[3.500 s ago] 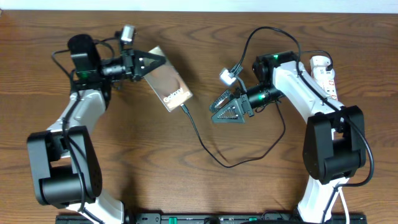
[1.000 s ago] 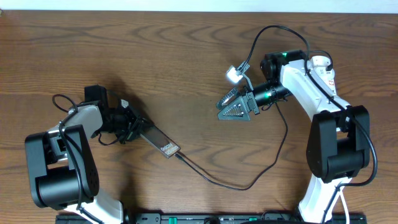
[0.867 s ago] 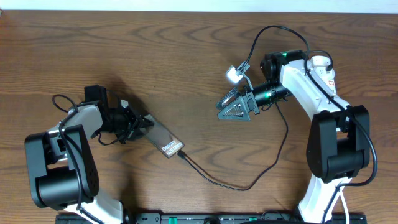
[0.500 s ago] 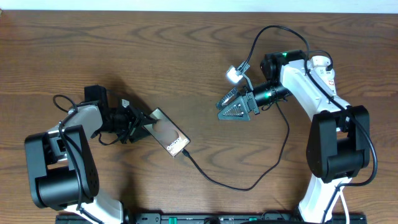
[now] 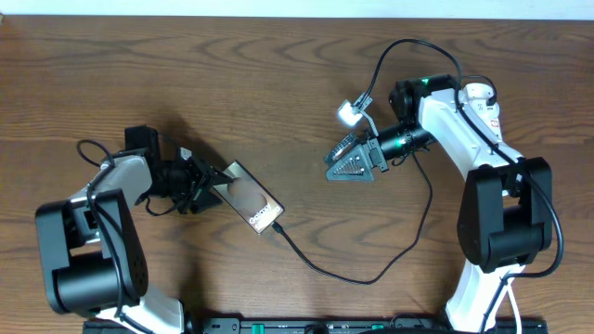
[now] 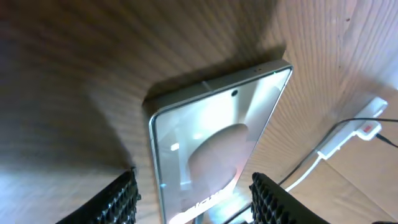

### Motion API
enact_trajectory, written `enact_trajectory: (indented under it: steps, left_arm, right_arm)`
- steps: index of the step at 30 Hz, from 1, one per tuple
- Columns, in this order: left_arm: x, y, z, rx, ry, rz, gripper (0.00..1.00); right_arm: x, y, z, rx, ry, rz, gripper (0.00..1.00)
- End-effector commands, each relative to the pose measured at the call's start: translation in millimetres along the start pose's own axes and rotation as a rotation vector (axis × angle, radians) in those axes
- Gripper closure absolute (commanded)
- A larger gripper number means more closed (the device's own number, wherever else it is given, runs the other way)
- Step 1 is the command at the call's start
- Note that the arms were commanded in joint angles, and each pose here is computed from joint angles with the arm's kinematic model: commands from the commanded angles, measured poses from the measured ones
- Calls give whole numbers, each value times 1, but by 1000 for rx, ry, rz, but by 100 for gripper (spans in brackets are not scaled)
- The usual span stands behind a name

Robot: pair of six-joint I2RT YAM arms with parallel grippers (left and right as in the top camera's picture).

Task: Plug charger to phone and switch on socket
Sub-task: 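Release the phone on the table and lift the left gripper away, then move the right gripper to the white power strip's switch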

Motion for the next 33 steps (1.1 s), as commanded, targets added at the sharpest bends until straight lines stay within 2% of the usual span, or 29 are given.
enact_trajectory:
  steps: [1, 3, 6, 10, 15, 18, 21, 28, 29, 33]
  left_arm:
    - [-27, -33, -7, -126, 113, -29, 44]
    - [-41, -50, -3, -184, 160, -28, 43]
    - [-60, -75, 6, -268, 231, -7, 32]
    - [-78, -101, 24, -362, 344, 24, 22]
    - [-93, -124, 44, -452, 441, 53, 14]
    - [-98, -133, 51, -491, 474, 67, 11]
    - [-102, -138, 56, -515, 494, 76, 11]
    - [-101, -138, 56, -515, 493, 75, 11]
    - [-101, -138, 55, -517, 492, 72, 11]
    - [-98, -139, 53, -540, 480, 34, 10]
  right_arm:
    - [-4, -10, -1, -13, 2, 27, 1]
    - [-6, -17, 0, -20, 13, 44, 1]
    - [-14, -29, 3, -20, 70, 102, 1]
    - [-35, -52, 7, -18, 269, 269, 1]
    - [-66, -95, 19, -56, 611, 691, 1]
    - [-66, -119, 26, -98, 716, 907, 1]
    - [-41, -149, 25, -241, 734, 1083, 1]
    - [34, -200, 22, -589, 598, 1215, 1]
    - [51, -213, 27, -683, 599, 1271, 1]
    - [75, -240, 41, -847, 645, 1419, 1]
Point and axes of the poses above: each gripper's point midway between its finger pads, its own y axis out along the fingers, its own x axis along the line the jaws close on, z = x × y, the point moved 9 cm from there along -y, back along the fingers, and after that the axes turned 9 degrees about y, right-handed, at the moved point
